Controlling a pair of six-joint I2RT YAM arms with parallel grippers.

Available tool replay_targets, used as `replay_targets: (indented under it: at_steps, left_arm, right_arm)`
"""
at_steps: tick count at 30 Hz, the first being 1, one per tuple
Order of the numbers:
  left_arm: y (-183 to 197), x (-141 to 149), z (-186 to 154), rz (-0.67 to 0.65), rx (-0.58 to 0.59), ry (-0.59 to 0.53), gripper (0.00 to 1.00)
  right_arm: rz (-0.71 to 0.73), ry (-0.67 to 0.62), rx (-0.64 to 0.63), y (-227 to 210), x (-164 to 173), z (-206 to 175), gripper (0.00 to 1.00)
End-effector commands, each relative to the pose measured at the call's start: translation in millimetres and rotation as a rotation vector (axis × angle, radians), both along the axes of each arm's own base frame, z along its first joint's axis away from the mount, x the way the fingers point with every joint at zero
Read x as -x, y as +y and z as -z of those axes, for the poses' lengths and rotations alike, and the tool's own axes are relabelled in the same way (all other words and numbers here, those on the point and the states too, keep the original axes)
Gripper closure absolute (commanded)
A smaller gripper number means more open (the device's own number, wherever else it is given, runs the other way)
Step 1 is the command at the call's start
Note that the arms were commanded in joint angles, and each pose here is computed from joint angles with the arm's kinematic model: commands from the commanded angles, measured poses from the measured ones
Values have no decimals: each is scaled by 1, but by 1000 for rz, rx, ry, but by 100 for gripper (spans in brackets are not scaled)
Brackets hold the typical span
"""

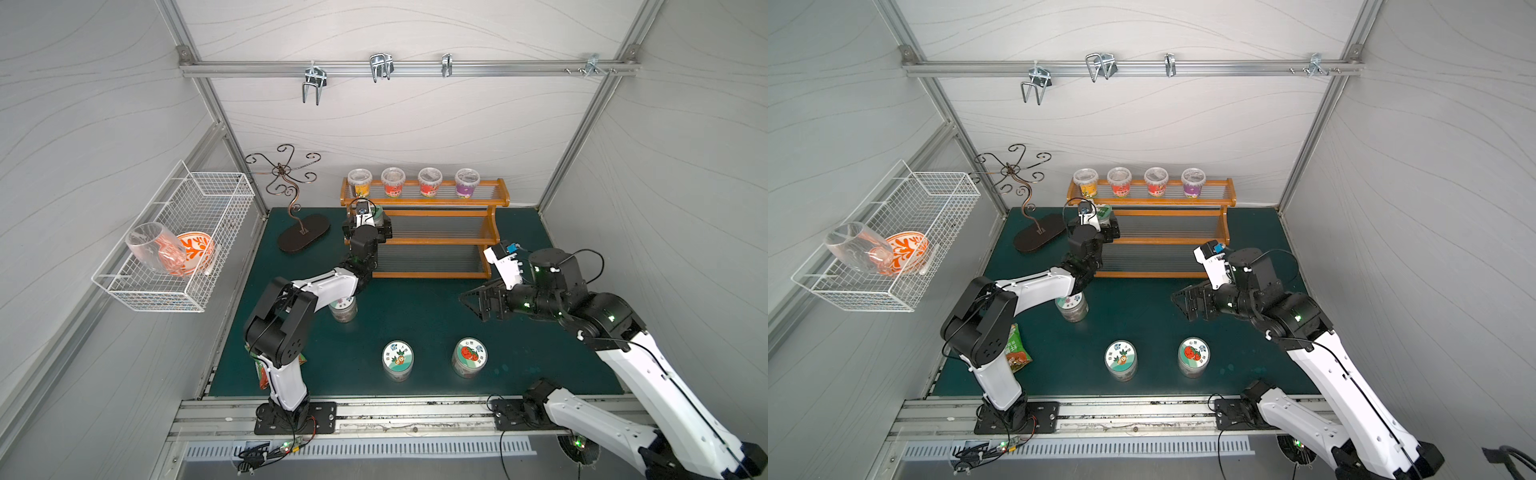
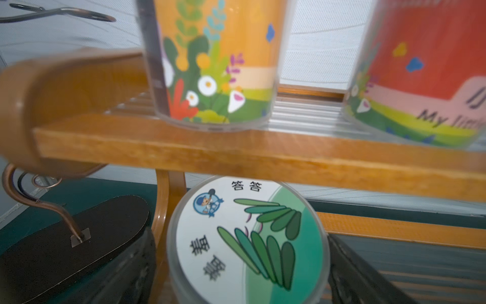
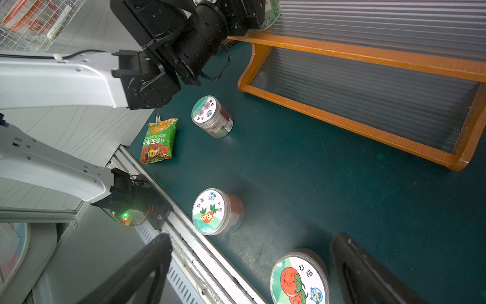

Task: Place the seed container on the shelf
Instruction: Place the seed jar on the shelf, then pick up the seed jar at the center of the board.

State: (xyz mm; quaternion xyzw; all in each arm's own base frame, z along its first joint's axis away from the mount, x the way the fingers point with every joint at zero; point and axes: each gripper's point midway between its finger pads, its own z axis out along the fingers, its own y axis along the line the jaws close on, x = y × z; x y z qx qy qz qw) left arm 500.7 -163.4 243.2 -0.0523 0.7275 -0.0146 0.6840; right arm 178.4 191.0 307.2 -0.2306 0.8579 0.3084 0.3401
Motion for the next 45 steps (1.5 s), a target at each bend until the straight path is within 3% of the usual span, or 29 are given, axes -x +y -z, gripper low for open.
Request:
replay_targets:
  at_steps: [1,10,15,25,37,45]
  left_arm:
    - [5,8,-30,9,47,-43,1]
    - [17,40,-28,29,39,71,0]
    - [13,71,-20,122,50,193,1]
    - [20,152,-3,141,149,523,0]
    - [-34,252,-2,323,13,734,0]
    - [-66,314,25,396,34,894,0]
  right_arm:
    - [-5,20,-9,0,3,2,1]
    - [3,28,-3,-2,4,5,1]
    - [9,47,3,-3,5,11,1]
    - [-11,65,-19,-1,11,29,1]
    - [-44,34,-45,8,7,58,1]
    - [-47,14,-38,9,2,69,1]
